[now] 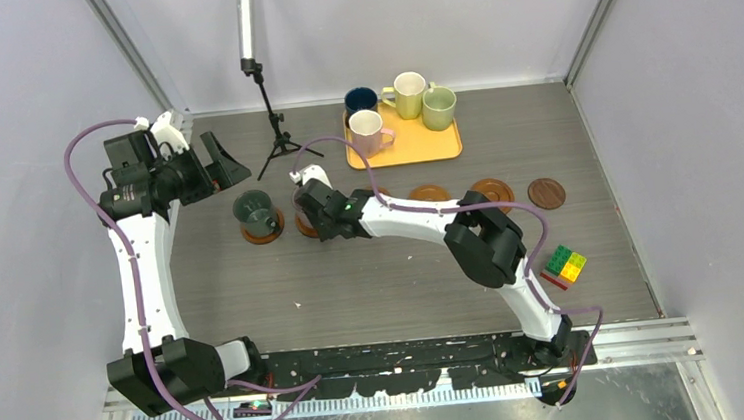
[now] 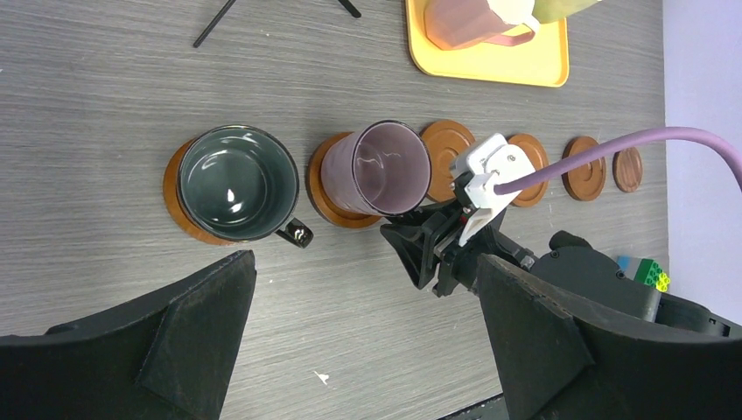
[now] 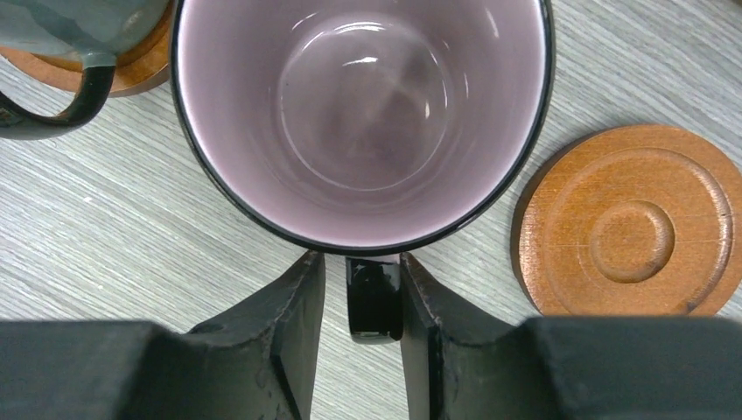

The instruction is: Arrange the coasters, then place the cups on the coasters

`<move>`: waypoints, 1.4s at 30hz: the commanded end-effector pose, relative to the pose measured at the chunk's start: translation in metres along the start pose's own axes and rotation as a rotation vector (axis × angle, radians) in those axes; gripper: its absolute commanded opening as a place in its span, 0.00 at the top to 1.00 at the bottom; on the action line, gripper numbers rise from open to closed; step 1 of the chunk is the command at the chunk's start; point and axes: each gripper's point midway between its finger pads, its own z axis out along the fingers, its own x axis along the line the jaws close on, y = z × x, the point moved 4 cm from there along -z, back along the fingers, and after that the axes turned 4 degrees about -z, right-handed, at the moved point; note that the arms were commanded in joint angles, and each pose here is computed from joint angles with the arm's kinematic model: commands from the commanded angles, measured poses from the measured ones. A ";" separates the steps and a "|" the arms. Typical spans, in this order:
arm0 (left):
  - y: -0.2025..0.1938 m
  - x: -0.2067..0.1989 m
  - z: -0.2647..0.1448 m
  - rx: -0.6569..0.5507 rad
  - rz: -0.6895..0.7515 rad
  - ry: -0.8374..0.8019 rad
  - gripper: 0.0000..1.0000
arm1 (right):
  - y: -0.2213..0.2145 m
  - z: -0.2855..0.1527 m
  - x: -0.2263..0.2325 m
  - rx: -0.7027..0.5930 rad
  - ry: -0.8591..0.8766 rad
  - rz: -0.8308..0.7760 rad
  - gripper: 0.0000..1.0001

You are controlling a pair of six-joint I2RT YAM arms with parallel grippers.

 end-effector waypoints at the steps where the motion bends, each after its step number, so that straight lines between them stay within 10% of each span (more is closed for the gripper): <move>1: 0.008 -0.004 -0.003 -0.044 0.027 -0.007 0.00 | 0.027 -0.016 0.013 -0.086 0.023 0.051 0.58; 17: 0.007 -0.005 -0.006 -0.052 0.027 -0.006 0.00 | 0.024 -0.037 0.013 -0.060 0.057 0.088 0.53; 29: 0.006 -0.008 -0.007 -0.035 0.047 -0.031 0.00 | 0.026 -0.077 -0.013 -0.034 0.118 -0.038 0.23; 42: 0.006 -0.010 -0.004 -0.034 0.035 -0.052 0.00 | 0.049 -0.063 -0.142 -0.081 0.018 0.207 0.35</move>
